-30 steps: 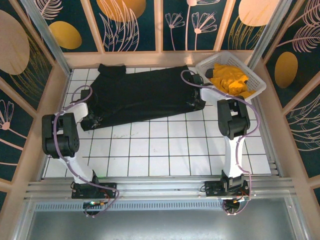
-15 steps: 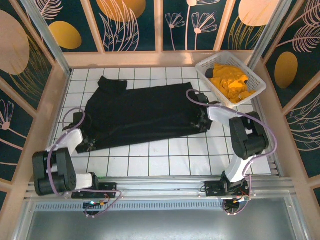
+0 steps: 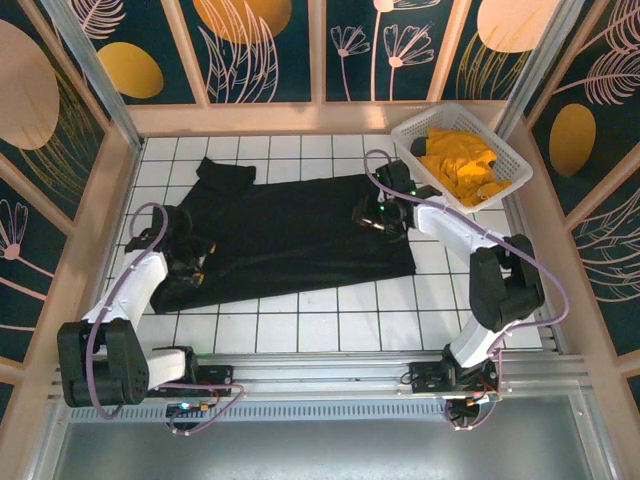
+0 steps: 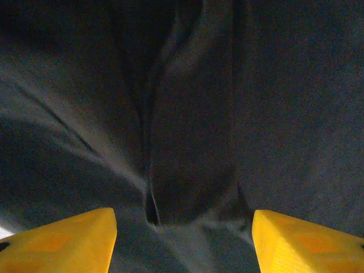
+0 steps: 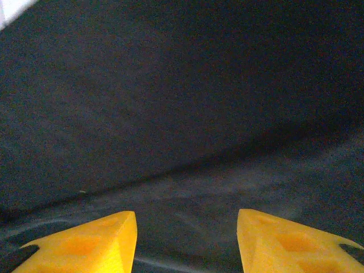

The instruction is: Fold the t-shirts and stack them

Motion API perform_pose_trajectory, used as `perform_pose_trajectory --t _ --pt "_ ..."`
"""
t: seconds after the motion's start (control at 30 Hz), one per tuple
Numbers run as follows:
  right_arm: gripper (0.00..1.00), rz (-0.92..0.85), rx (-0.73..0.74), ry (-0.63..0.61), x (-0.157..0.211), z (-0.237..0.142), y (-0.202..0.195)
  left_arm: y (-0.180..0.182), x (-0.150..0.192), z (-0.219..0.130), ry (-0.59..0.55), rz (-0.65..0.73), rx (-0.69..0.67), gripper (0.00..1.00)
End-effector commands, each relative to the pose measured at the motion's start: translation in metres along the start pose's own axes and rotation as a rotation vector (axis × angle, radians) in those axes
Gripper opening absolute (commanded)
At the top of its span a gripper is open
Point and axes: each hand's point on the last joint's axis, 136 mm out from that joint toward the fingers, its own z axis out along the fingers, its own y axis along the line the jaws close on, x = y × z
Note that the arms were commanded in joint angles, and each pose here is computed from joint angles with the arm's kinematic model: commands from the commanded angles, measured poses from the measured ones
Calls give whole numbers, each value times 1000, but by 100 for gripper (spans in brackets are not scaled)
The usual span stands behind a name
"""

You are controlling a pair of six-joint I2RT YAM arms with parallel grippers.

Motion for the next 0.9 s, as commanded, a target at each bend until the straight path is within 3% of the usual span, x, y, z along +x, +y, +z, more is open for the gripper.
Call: perform_pose_trajectory --t 0.0,0.33,0.53,0.63,0.7,0.77,0.87 --pt "51 -29 -76 30 -1 7 24 2 26 7 96 -136 19 66" --pt "51 -34 -123 32 -3 7 45 7 30 26 99 -183 -19 65" --pt "51 -30 -110 33 0 6 41 5 27 36 97 -180 -34 56" --pt "51 -30 -104 31 1 5 39 2 23 36 81 -174 -33 45" --pt "51 -25 -100 29 0 5 38 -1 22 36 77 -167 -24 32" --pt "51 -22 -98 29 0 5 37 -4 20 36 71 -156 -24 13" --pt "50 -21 -96 24 -1 5 37 -12 17 33 57 -122 -7 0"
